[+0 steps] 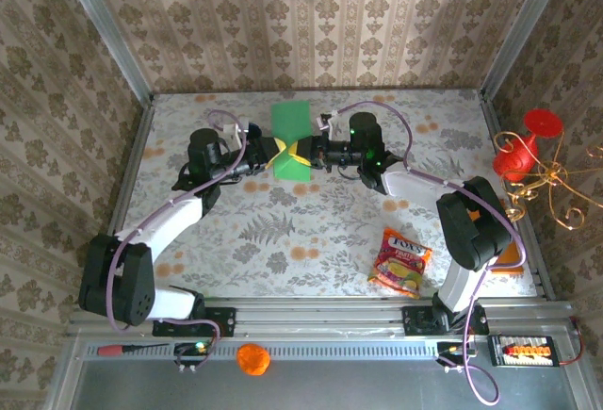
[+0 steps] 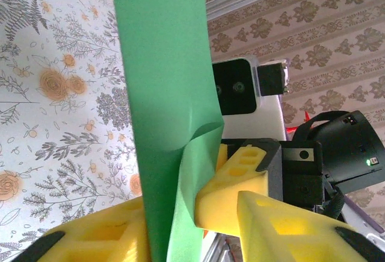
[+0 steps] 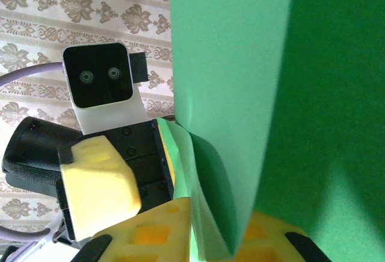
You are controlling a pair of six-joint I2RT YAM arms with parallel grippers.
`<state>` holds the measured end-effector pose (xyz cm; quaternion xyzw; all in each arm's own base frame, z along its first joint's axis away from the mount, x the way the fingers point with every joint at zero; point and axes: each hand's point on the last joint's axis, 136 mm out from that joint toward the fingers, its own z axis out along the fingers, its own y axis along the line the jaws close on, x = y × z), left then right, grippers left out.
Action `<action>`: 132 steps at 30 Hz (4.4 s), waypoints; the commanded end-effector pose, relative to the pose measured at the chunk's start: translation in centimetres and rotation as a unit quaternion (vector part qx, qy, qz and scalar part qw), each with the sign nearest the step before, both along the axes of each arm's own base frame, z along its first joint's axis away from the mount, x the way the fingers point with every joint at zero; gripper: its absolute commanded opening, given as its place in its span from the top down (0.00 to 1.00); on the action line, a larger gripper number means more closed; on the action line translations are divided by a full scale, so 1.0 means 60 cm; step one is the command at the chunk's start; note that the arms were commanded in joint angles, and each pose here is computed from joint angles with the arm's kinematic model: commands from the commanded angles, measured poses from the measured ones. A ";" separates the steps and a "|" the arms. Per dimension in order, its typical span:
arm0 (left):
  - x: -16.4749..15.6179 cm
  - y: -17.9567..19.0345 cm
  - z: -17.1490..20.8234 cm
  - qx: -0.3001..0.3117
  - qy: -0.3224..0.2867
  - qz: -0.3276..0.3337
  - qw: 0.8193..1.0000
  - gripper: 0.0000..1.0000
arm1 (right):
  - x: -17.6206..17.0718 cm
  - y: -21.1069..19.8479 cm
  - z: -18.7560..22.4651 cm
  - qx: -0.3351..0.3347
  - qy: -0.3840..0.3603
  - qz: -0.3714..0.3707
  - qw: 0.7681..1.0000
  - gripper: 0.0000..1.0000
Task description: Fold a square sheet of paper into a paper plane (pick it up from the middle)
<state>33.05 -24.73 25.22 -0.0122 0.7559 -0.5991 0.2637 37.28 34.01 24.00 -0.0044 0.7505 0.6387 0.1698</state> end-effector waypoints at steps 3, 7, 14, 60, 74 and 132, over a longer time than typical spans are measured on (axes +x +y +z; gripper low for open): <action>0.002 -0.002 -0.007 0.009 -0.010 -0.009 1.000 0.71 | -0.009 -0.004 0.006 0.008 -0.007 0.011 1.000 0.87; 0.004 -0.001 -0.007 0.016 -0.013 -0.009 1.000 0.81 | -0.007 -0.007 0.000 0.005 -0.003 0.007 1.000 0.86; 0.013 0.007 -0.016 0.040 -0.018 0.002 0.999 0.90 | 0.007 -0.037 -0.019 -0.010 0.007 -0.014 1.000 0.75; -0.040 -0.117 -0.320 0.535 0.025 -0.079 0.841 0.61 | 0.051 -0.369 -0.086 -0.370 0.017 -0.317 0.873 0.56; -0.006 0.037 -0.209 0.333 0.062 0.051 0.939 0.20 | 0.006 -0.198 -0.185 -0.373 0.060 -0.163 0.912 0.60; -0.080 0.006 -0.316 0.275 0.190 -0.013 0.942 0.18 | -0.037 -0.095 -0.330 -0.375 0.116 -0.083 0.916 0.78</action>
